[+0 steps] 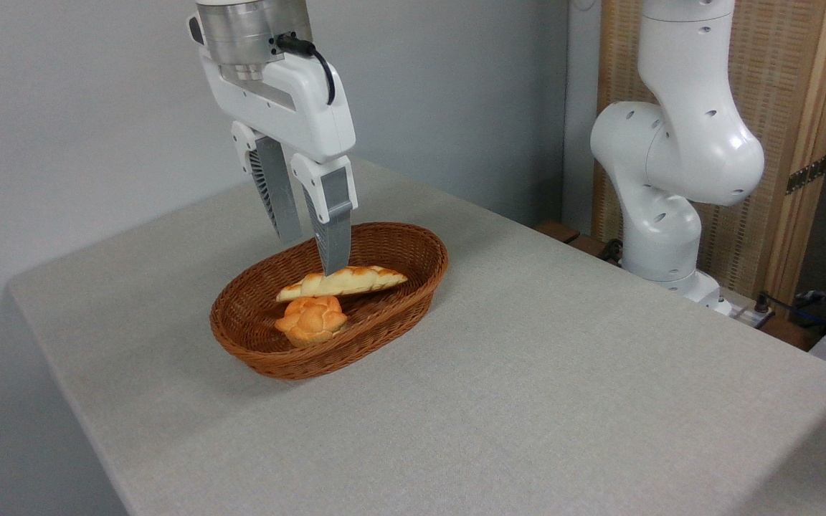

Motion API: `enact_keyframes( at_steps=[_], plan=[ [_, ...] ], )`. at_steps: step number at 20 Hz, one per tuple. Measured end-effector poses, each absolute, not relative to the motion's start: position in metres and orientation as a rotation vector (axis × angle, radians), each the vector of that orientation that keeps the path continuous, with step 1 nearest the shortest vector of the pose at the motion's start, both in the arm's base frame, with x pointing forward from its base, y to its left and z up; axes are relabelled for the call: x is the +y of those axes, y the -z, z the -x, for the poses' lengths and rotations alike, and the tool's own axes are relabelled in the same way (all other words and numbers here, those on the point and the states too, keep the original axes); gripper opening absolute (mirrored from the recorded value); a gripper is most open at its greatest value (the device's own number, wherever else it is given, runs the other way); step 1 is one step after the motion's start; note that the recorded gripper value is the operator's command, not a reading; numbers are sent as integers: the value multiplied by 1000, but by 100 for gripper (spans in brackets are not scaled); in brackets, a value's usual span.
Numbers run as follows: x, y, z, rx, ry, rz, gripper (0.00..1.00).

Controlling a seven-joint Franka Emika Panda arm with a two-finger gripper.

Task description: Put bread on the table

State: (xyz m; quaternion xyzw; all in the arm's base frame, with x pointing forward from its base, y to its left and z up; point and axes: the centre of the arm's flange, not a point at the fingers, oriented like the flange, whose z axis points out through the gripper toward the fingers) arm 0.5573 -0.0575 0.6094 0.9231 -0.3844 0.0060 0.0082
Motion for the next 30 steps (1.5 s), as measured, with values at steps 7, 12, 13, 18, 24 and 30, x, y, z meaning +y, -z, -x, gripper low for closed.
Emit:
enact_keyframes(
  at_steps=[7,12,13,18,24,30],
  plan=[
    [-58,-607,-558,-1202,-13,-2883,100],
    [-62,-606,-558,-1211,-8,-2879,100],
    [-64,-604,-557,-1217,-3,-2875,100],
    [-103,-586,-546,-1307,45,-2828,100],
    [-165,-536,-500,-1412,60,-2743,100],
    [-224,-482,-461,-1578,129,-2672,100]
  ],
)
